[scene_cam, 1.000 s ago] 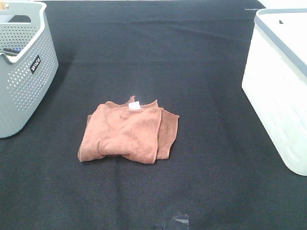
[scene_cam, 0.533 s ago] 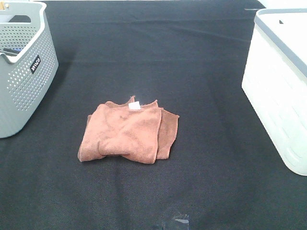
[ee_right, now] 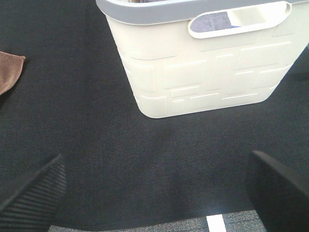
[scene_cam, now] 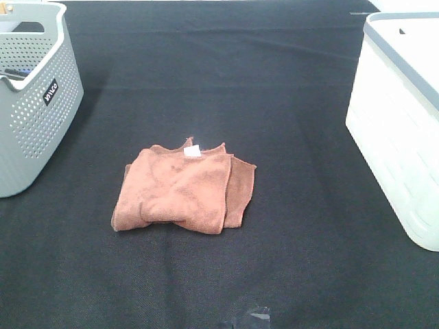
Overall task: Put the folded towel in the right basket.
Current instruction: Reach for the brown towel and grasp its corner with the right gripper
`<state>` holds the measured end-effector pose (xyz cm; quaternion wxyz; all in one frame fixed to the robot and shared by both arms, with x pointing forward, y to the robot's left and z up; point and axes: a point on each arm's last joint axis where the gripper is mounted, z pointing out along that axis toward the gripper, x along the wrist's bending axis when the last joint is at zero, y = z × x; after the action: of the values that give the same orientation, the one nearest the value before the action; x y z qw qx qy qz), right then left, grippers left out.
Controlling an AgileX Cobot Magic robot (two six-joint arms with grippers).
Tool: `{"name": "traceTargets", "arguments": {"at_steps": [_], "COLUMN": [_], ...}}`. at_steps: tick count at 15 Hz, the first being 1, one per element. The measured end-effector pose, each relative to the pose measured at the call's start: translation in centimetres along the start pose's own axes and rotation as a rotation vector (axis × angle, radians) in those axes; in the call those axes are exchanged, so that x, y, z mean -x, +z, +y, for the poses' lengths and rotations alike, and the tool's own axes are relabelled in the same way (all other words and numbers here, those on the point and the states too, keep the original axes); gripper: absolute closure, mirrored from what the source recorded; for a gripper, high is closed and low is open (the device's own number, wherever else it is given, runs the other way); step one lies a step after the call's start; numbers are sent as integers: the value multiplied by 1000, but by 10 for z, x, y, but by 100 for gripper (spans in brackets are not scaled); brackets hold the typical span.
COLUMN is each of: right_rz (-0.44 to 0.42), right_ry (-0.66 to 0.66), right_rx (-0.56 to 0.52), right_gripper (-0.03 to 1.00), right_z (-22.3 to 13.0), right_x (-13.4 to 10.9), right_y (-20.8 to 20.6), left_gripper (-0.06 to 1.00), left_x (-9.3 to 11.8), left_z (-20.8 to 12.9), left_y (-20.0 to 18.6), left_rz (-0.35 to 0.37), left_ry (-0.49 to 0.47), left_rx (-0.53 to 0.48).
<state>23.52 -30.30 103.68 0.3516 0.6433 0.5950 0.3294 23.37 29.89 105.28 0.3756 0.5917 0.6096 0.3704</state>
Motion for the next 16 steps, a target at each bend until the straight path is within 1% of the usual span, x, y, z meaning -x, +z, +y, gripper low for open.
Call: {"name": "traceTargets", "arguments": {"at_steps": [4, 5, 6, 8, 9, 10, 11, 13, 16], "right_rz": [-17, -21, -23, -17, -10, 3, 13, 39, 139], "right_ry": [-19, -28, -31, -29, -25, -19, -14, -7, 22], "right_rx": [11, 5, -29, -139, -182, -220, -235, -269, -342], "right_gripper": [0, 0, 0, 0, 0, 0, 0, 0, 0], "right_z": [3, 13, 32, 81, 107, 146, 166, 195, 218], "right_x": [2, 2, 1, -1, -3, -7, -9, -14, -26], "right_y": [-2, -6, -9, -8, -4, 6, 14, 34, 66], "left_gripper": [-4, -4, -4, -4, -4, -4, -4, -4, -4], "left_x": [0, 0, 0, 0, 0, 0, 0, 0, 0], "left_z": [0, 0, 0, 0, 0, 0, 0, 0, 0], "left_y": [0, 0, 0, 0, 0, 0, 0, 0, 0], "left_rz": [0, 0, 0, 0, 0, 0, 0, 0, 0], "left_ry": [0, 0, 0, 0, 0, 0, 0, 0, 0], "left_rx": [0, 0, 0, 0, 0, 0, 0, 0, 0]}}
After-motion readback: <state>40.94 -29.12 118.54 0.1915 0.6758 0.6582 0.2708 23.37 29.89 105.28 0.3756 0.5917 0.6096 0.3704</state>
